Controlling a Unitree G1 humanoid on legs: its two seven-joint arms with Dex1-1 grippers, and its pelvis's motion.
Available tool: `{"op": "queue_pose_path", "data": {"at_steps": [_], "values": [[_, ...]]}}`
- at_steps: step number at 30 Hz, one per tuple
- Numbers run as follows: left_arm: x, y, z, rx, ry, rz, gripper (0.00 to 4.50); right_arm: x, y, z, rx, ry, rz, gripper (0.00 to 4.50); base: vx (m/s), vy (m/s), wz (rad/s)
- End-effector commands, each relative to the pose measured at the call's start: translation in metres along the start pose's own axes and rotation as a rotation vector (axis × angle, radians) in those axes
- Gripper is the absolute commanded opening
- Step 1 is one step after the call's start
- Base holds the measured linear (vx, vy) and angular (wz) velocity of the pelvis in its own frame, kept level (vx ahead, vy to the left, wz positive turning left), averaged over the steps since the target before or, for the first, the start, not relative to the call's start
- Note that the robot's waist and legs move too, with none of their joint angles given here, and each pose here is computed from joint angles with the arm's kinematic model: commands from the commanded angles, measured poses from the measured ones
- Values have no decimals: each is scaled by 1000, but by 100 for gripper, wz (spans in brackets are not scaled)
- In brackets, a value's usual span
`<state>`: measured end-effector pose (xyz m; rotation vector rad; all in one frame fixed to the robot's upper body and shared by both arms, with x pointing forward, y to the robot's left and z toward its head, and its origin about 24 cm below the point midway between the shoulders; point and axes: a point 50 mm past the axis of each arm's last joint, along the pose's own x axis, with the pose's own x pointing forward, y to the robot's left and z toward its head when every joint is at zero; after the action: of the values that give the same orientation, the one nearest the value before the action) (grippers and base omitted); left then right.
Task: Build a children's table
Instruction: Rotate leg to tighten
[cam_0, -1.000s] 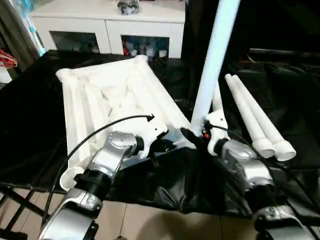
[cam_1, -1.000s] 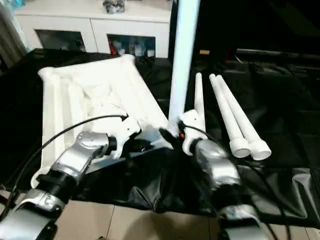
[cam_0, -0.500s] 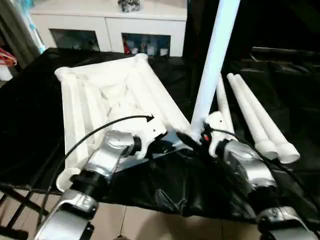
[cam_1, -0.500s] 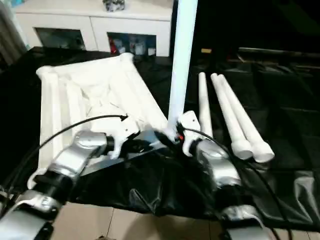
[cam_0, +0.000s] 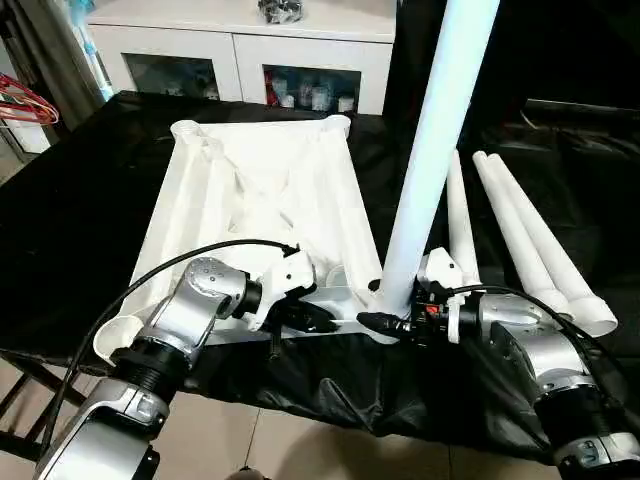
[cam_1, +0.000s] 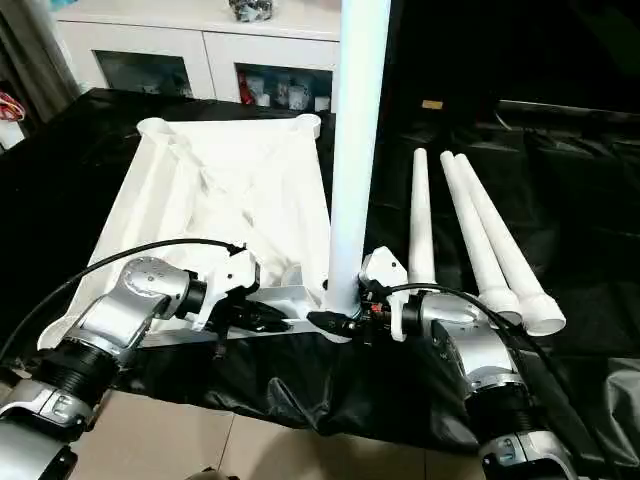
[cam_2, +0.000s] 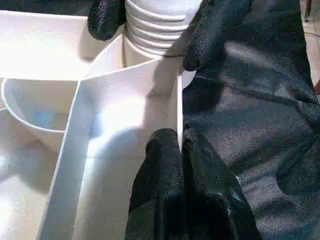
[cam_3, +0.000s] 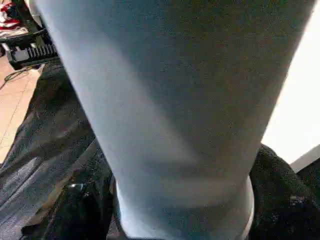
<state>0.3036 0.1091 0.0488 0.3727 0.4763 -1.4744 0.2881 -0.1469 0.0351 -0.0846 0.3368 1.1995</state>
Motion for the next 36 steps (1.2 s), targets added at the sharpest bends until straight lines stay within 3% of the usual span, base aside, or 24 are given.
{"op": "queue_pose_path", "data": {"at_steps": [1, 6, 12, 16, 18, 19, 20, 27, 36], "values": [[11, -4, 14, 62, -24, -57, 0, 18, 19, -5, 14, 31, 142, 291, 0, 0, 0], [15, 1, 17, 41, -56, -4, 0, 25, 18, -7, 40, 10, 71, 285, 0, 0, 0], [34, 15, 31, -23, -92, 209, 0, 48, -4, -16, 158, 2, -340, 284, 0, 0, 0], [47, 18, 41, -61, -114, 287, 0, 59, -11, -17, 226, 11, -505, 283, 0, 0, 0], [55, 16, 48, -60, -132, 289, 0, 66, -11, -12, 222, -12, -521, 283, 0, 0, 0], [57, 15, 49, -56, -136, 284, 0, 69, -11, -10, 223, -27, -519, 339, 0, 0, 0], [58, 15, 50, -50, -138, 280, 0, 70, -11, -9, 230, -41, -516, 339, 0, 0, 0], [55, 11, 44, -23, -119, 235, 0, 63, -16, -3, 164, -47, -483, 403, 0, 0, 0], [39, 8, 36, 21, -124, 132, 0, 43, -6, -1, 51, -44, -199, 403, 0, 0, 0]]}}
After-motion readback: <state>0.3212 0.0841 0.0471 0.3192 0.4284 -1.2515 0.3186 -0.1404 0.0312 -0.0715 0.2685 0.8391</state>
